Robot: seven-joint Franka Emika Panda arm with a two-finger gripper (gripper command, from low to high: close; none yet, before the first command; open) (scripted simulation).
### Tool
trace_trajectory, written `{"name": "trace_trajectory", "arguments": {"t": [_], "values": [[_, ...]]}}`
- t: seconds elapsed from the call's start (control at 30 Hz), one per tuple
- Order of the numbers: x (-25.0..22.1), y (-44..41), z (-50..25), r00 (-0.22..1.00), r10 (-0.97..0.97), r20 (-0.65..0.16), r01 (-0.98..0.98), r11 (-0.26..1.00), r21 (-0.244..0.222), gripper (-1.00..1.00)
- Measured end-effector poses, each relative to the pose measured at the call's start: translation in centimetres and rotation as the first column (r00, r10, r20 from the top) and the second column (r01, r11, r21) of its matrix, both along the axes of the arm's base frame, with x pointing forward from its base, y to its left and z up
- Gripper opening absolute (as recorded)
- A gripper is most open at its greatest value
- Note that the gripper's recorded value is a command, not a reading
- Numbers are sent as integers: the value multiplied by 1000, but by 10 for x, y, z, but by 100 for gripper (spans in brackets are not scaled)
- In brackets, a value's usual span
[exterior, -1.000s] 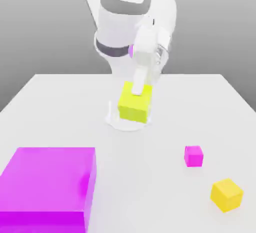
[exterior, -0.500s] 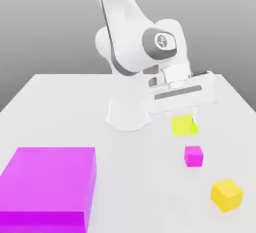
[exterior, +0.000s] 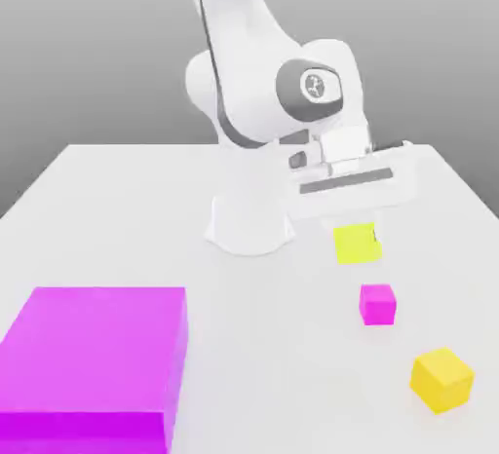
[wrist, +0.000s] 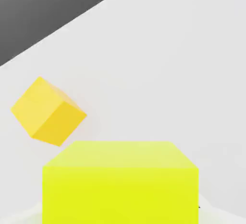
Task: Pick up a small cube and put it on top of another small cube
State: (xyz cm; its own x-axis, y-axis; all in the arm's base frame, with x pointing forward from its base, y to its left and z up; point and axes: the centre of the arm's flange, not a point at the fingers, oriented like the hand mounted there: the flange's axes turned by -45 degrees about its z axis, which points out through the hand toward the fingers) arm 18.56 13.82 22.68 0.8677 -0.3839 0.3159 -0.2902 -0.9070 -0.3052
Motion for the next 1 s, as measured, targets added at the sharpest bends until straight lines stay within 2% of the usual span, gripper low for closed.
{"name": "trace_trajectory", "arguments": {"t": [0.07,0.13,0.17,0.47,0.53,0.97,1.0], "values": [[-31,-7,-27,977,174,-121,-184,980,-71,-100],[-31,-7,-27,977,175,-122,-184,980,-71,-100],[-31,-7,-27,977,175,-122,-184,980,-70,100],[-31,-7,-27,977,175,-122,-184,980,-70,100],[-63,-14,-47,908,334,-254,-370,923,-109,100],[-63,-14,-47,908,334,-254,-370,923,-109,100],[-57,-13,-45,931,257,-257,-290,952,-96,100]]}}
